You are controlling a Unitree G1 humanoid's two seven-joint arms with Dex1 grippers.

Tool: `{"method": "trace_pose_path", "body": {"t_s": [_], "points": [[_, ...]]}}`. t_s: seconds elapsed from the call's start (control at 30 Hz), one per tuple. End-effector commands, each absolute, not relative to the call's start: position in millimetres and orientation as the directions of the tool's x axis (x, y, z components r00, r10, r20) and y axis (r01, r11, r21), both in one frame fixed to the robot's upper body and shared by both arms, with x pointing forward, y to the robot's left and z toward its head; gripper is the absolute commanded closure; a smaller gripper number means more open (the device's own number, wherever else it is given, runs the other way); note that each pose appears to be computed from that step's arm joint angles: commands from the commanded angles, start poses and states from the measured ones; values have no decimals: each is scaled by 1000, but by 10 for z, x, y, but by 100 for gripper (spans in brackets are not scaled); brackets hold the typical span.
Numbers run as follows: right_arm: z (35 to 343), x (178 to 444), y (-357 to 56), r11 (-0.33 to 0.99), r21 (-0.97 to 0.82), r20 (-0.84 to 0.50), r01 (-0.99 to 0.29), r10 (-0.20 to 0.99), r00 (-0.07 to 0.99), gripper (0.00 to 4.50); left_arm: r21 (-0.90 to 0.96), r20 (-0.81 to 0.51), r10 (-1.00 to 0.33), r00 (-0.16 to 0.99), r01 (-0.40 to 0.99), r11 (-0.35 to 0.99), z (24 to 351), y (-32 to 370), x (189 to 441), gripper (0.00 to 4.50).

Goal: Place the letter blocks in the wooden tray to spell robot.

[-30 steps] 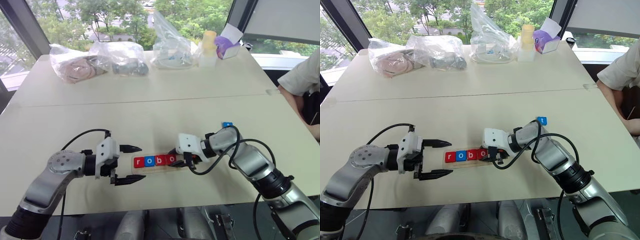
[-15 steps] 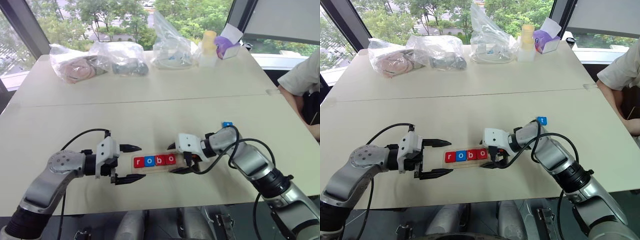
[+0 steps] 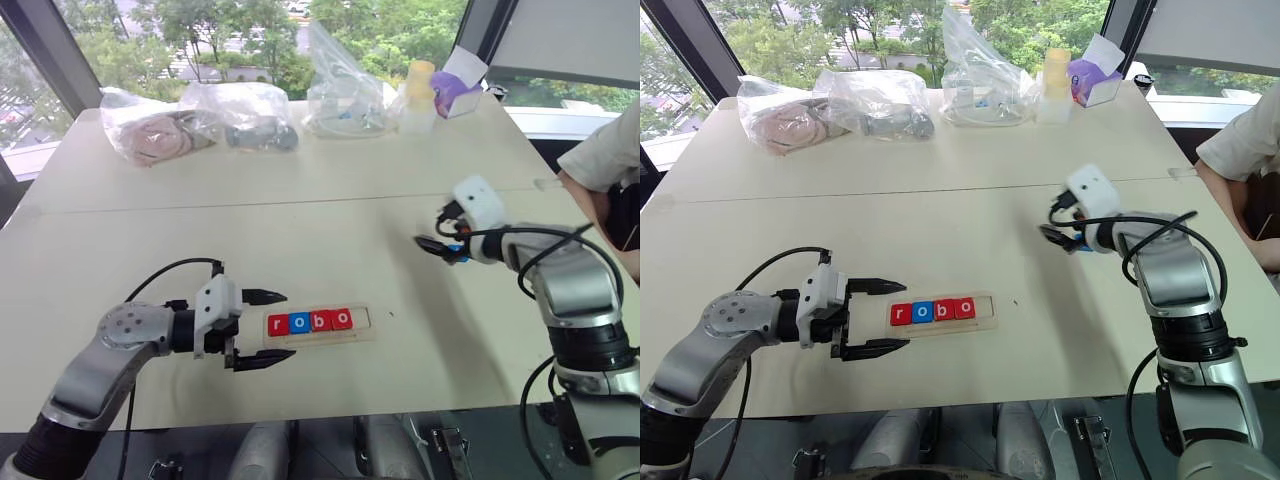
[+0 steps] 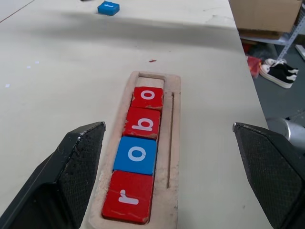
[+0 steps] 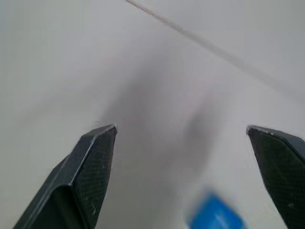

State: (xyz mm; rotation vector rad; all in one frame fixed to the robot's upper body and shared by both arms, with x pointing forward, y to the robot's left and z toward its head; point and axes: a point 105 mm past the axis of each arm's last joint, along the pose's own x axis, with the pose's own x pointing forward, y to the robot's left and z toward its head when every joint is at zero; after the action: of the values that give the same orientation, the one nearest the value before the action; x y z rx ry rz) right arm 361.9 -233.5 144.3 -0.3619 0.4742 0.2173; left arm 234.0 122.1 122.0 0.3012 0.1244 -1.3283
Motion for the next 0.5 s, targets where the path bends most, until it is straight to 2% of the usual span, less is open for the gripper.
{"method": "trace_pose_path", "body": {"t_s": [0.03, 0.2, 0.4, 0.5], "points": [[1482, 3605, -2431, 952, -264, -454, -154, 18, 891, 7, 178, -244, -941, 235, 965, 195, 1281, 1184, 2355, 0], [1253, 3549, -2423, 990, -128, -524, -62, -14, 851, 7, 186, -242, -941, 237, 963, 195, 1287, 1185, 2362, 0], [1134, 3547, -2456, 996, -81, -552, -19, -29, 834, 7, 184, -242, -940, 242, 962, 200, 1291, 1196, 2351, 0], [1129, 3564, -2462, 998, -66, -549, -12, -26, 836, 85, 185, -244, -938, 244, 962, 202, 1289, 1205, 2348, 0]]}}
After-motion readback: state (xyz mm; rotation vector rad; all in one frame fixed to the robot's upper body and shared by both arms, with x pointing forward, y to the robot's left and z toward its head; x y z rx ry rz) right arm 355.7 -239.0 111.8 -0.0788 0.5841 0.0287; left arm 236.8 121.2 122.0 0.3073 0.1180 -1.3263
